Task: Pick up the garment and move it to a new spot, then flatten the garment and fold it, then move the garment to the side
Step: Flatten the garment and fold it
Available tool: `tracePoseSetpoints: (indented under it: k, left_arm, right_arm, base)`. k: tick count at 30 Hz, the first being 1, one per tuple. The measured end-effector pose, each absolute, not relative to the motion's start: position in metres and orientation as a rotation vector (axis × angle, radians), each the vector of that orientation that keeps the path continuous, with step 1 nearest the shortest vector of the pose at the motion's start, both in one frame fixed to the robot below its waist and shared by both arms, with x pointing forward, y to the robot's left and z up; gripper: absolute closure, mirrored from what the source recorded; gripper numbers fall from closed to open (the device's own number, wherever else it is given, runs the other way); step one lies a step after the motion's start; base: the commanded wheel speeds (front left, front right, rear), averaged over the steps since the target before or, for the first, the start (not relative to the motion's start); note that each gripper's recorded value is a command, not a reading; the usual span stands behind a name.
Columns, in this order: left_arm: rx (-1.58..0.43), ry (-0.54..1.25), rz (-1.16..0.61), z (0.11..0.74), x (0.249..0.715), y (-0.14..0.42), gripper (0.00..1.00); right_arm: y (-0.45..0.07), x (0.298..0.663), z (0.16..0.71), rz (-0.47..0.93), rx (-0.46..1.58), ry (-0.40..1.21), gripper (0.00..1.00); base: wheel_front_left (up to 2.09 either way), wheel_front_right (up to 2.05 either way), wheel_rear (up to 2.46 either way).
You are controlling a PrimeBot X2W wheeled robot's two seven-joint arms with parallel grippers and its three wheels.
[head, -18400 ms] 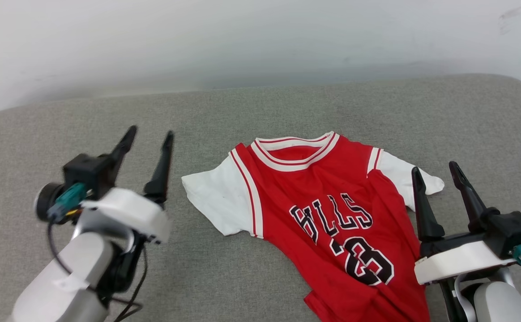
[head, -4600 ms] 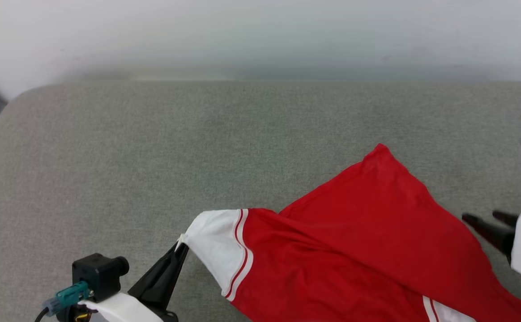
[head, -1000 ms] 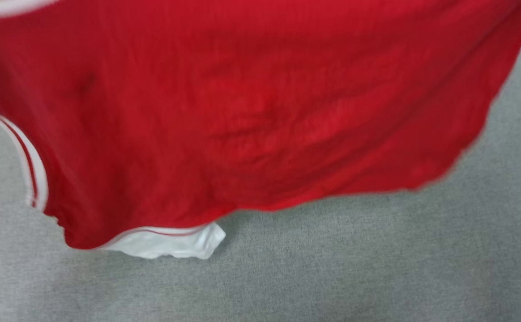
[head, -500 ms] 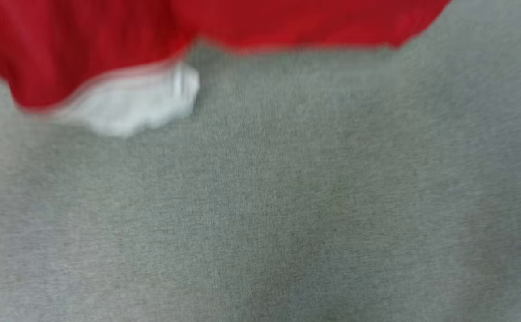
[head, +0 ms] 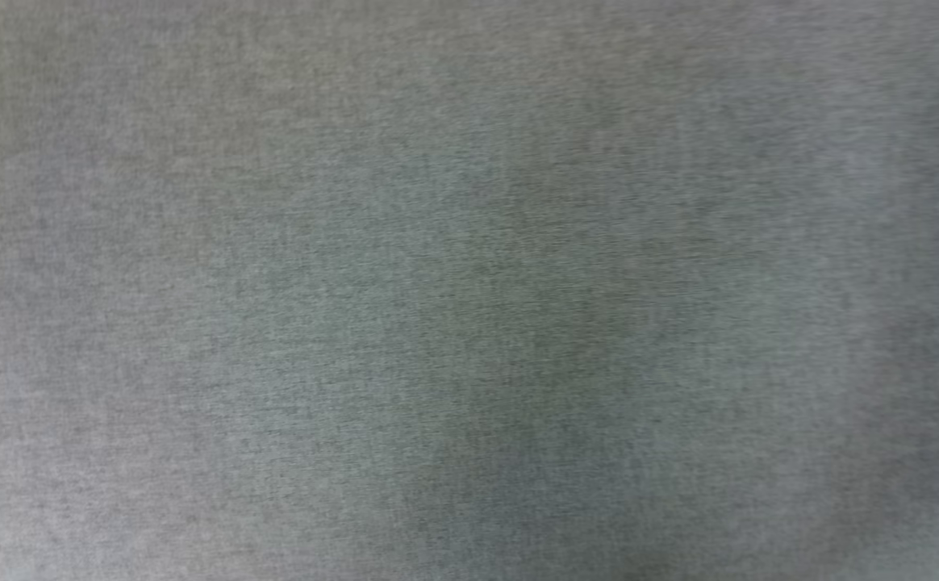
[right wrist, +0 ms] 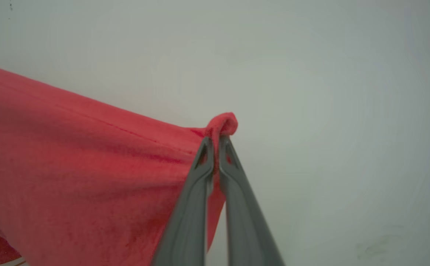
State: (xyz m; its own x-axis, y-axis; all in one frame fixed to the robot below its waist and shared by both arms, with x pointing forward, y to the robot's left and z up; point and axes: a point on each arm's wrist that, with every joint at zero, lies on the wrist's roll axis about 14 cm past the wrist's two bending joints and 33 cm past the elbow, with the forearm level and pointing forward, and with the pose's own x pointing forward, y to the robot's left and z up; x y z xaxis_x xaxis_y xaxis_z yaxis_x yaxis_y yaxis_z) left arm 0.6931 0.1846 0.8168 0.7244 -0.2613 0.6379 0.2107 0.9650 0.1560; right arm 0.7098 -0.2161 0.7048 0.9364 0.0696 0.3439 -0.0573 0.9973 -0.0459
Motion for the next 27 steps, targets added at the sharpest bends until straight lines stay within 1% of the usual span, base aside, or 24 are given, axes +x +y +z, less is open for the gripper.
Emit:
tracePoseSetpoints:
  k: [4,7,13,20,24,27]
  left_arm:
    - [0.066,-0.651,-0.245,0.781,0.713,0.190,1.00]
    - [0.053,-0.576,-0.251,0.740,0.722,0.191,1.00]
    - [0.002,-0.394,-0.285,0.649,0.716,0.180,1.00]
    - [-0.046,-0.230,-0.295,0.575,0.671,0.178,1.00]
    - [-0.073,-0.201,-0.293,0.561,0.633,0.177,1.00]
    - [-0.092,-0.145,-0.287,0.541,0.599,0.179,1.00]
  right_arm:
    - [-0.208,0.729,0.664,0.065,-0.004,-0.302,1.00]
    - [-0.199,0.735,0.634,0.076,0.024,-0.258,1.00]
    - [-0.182,0.723,0.565,0.103,0.045,-0.120,1.00]
    - [-0.168,0.685,0.511,0.145,0.064,0.017,1.00]
    - [-0.168,0.657,0.493,0.156,0.087,0.077,1.00]
    - [-0.169,0.632,0.479,0.167,0.108,0.127,1.00]
  base:
    - [0.00,0.00,0.00]
    - [0.00,0.00,0.00]
    - [0.00,0.00,0.00]
    - [0.00,0.00,0.00]
    - [0.00,0.00,0.00]
    - [0.00,0.00,0.00]
